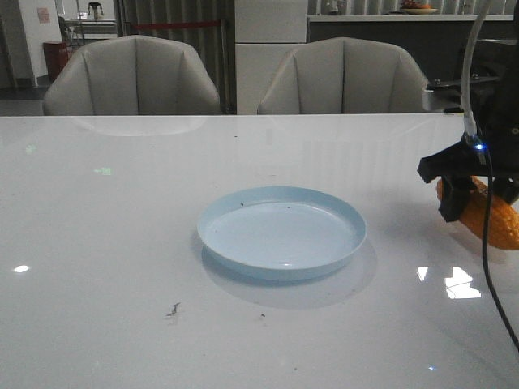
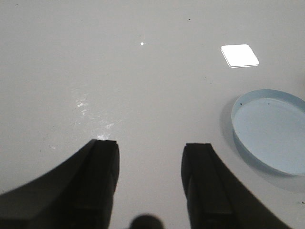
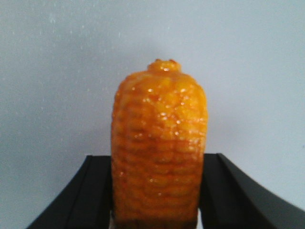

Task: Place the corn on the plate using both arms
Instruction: 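Lower the right gripper and grasp the orange corn cob, then lift the corn and carry it over the plate with the right gripper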

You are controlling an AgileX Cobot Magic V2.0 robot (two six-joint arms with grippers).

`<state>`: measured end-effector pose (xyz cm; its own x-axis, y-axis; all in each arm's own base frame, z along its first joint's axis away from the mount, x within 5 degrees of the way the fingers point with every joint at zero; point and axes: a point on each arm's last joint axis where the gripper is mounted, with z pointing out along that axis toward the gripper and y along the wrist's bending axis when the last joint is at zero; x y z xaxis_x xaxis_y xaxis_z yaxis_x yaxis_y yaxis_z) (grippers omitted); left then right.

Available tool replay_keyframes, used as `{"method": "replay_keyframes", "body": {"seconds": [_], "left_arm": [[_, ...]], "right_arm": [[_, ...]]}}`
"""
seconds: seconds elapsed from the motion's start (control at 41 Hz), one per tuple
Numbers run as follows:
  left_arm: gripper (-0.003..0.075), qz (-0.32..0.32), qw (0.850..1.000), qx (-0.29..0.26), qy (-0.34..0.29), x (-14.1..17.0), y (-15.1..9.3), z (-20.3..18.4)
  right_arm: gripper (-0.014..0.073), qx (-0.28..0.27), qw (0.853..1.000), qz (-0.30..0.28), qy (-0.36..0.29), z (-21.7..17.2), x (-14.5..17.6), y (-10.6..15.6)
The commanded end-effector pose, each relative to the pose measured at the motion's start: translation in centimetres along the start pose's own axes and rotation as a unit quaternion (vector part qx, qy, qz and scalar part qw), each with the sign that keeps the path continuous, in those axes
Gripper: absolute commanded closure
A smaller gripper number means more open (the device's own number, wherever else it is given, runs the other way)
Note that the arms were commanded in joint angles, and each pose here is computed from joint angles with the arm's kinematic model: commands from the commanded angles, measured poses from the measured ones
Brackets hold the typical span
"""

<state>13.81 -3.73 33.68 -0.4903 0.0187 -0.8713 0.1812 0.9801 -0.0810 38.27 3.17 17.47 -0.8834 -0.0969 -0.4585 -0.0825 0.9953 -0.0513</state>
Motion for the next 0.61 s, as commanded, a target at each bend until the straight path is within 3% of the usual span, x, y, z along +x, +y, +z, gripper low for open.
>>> {"method": "replay_keyframes", "body": {"seconds": [0.0,0.146,0.293,0.463,0.585], "left_arm": [[0.0335,-0.009,0.998,0.014,-0.056,-1.5,-0.3,-0.6],[0.0335,-0.013,0.998,0.016,-0.055,-1.5,-0.3,-0.6],[0.0335,-0.013,0.998,0.016,-0.055,-1.5,-0.3,-0.6],[0.0335,-0.013,0.998,0.016,-0.055,-1.5,-0.3,-0.6],[0.0335,-0.013,0.998,0.016,-0.055,-1.5,-0.3,-0.6]], "right_arm": [[0.0428,0.002,0.997,-0.006,-0.076,-3.6,-3.4,0.1],[0.0428,-0.007,0.993,-0.039,-0.109,-6.7,-6.7,2.3],[0.0428,-0.031,0.984,-0.084,-0.155,-9.7,-8.9,6.0],[0.0428,-0.069,0.972,-0.130,-0.185,-11.4,-9.0,11.1],[0.0428,-0.092,0.967,-0.166,-0.170,-11.1,-7.8,14.7]]}}
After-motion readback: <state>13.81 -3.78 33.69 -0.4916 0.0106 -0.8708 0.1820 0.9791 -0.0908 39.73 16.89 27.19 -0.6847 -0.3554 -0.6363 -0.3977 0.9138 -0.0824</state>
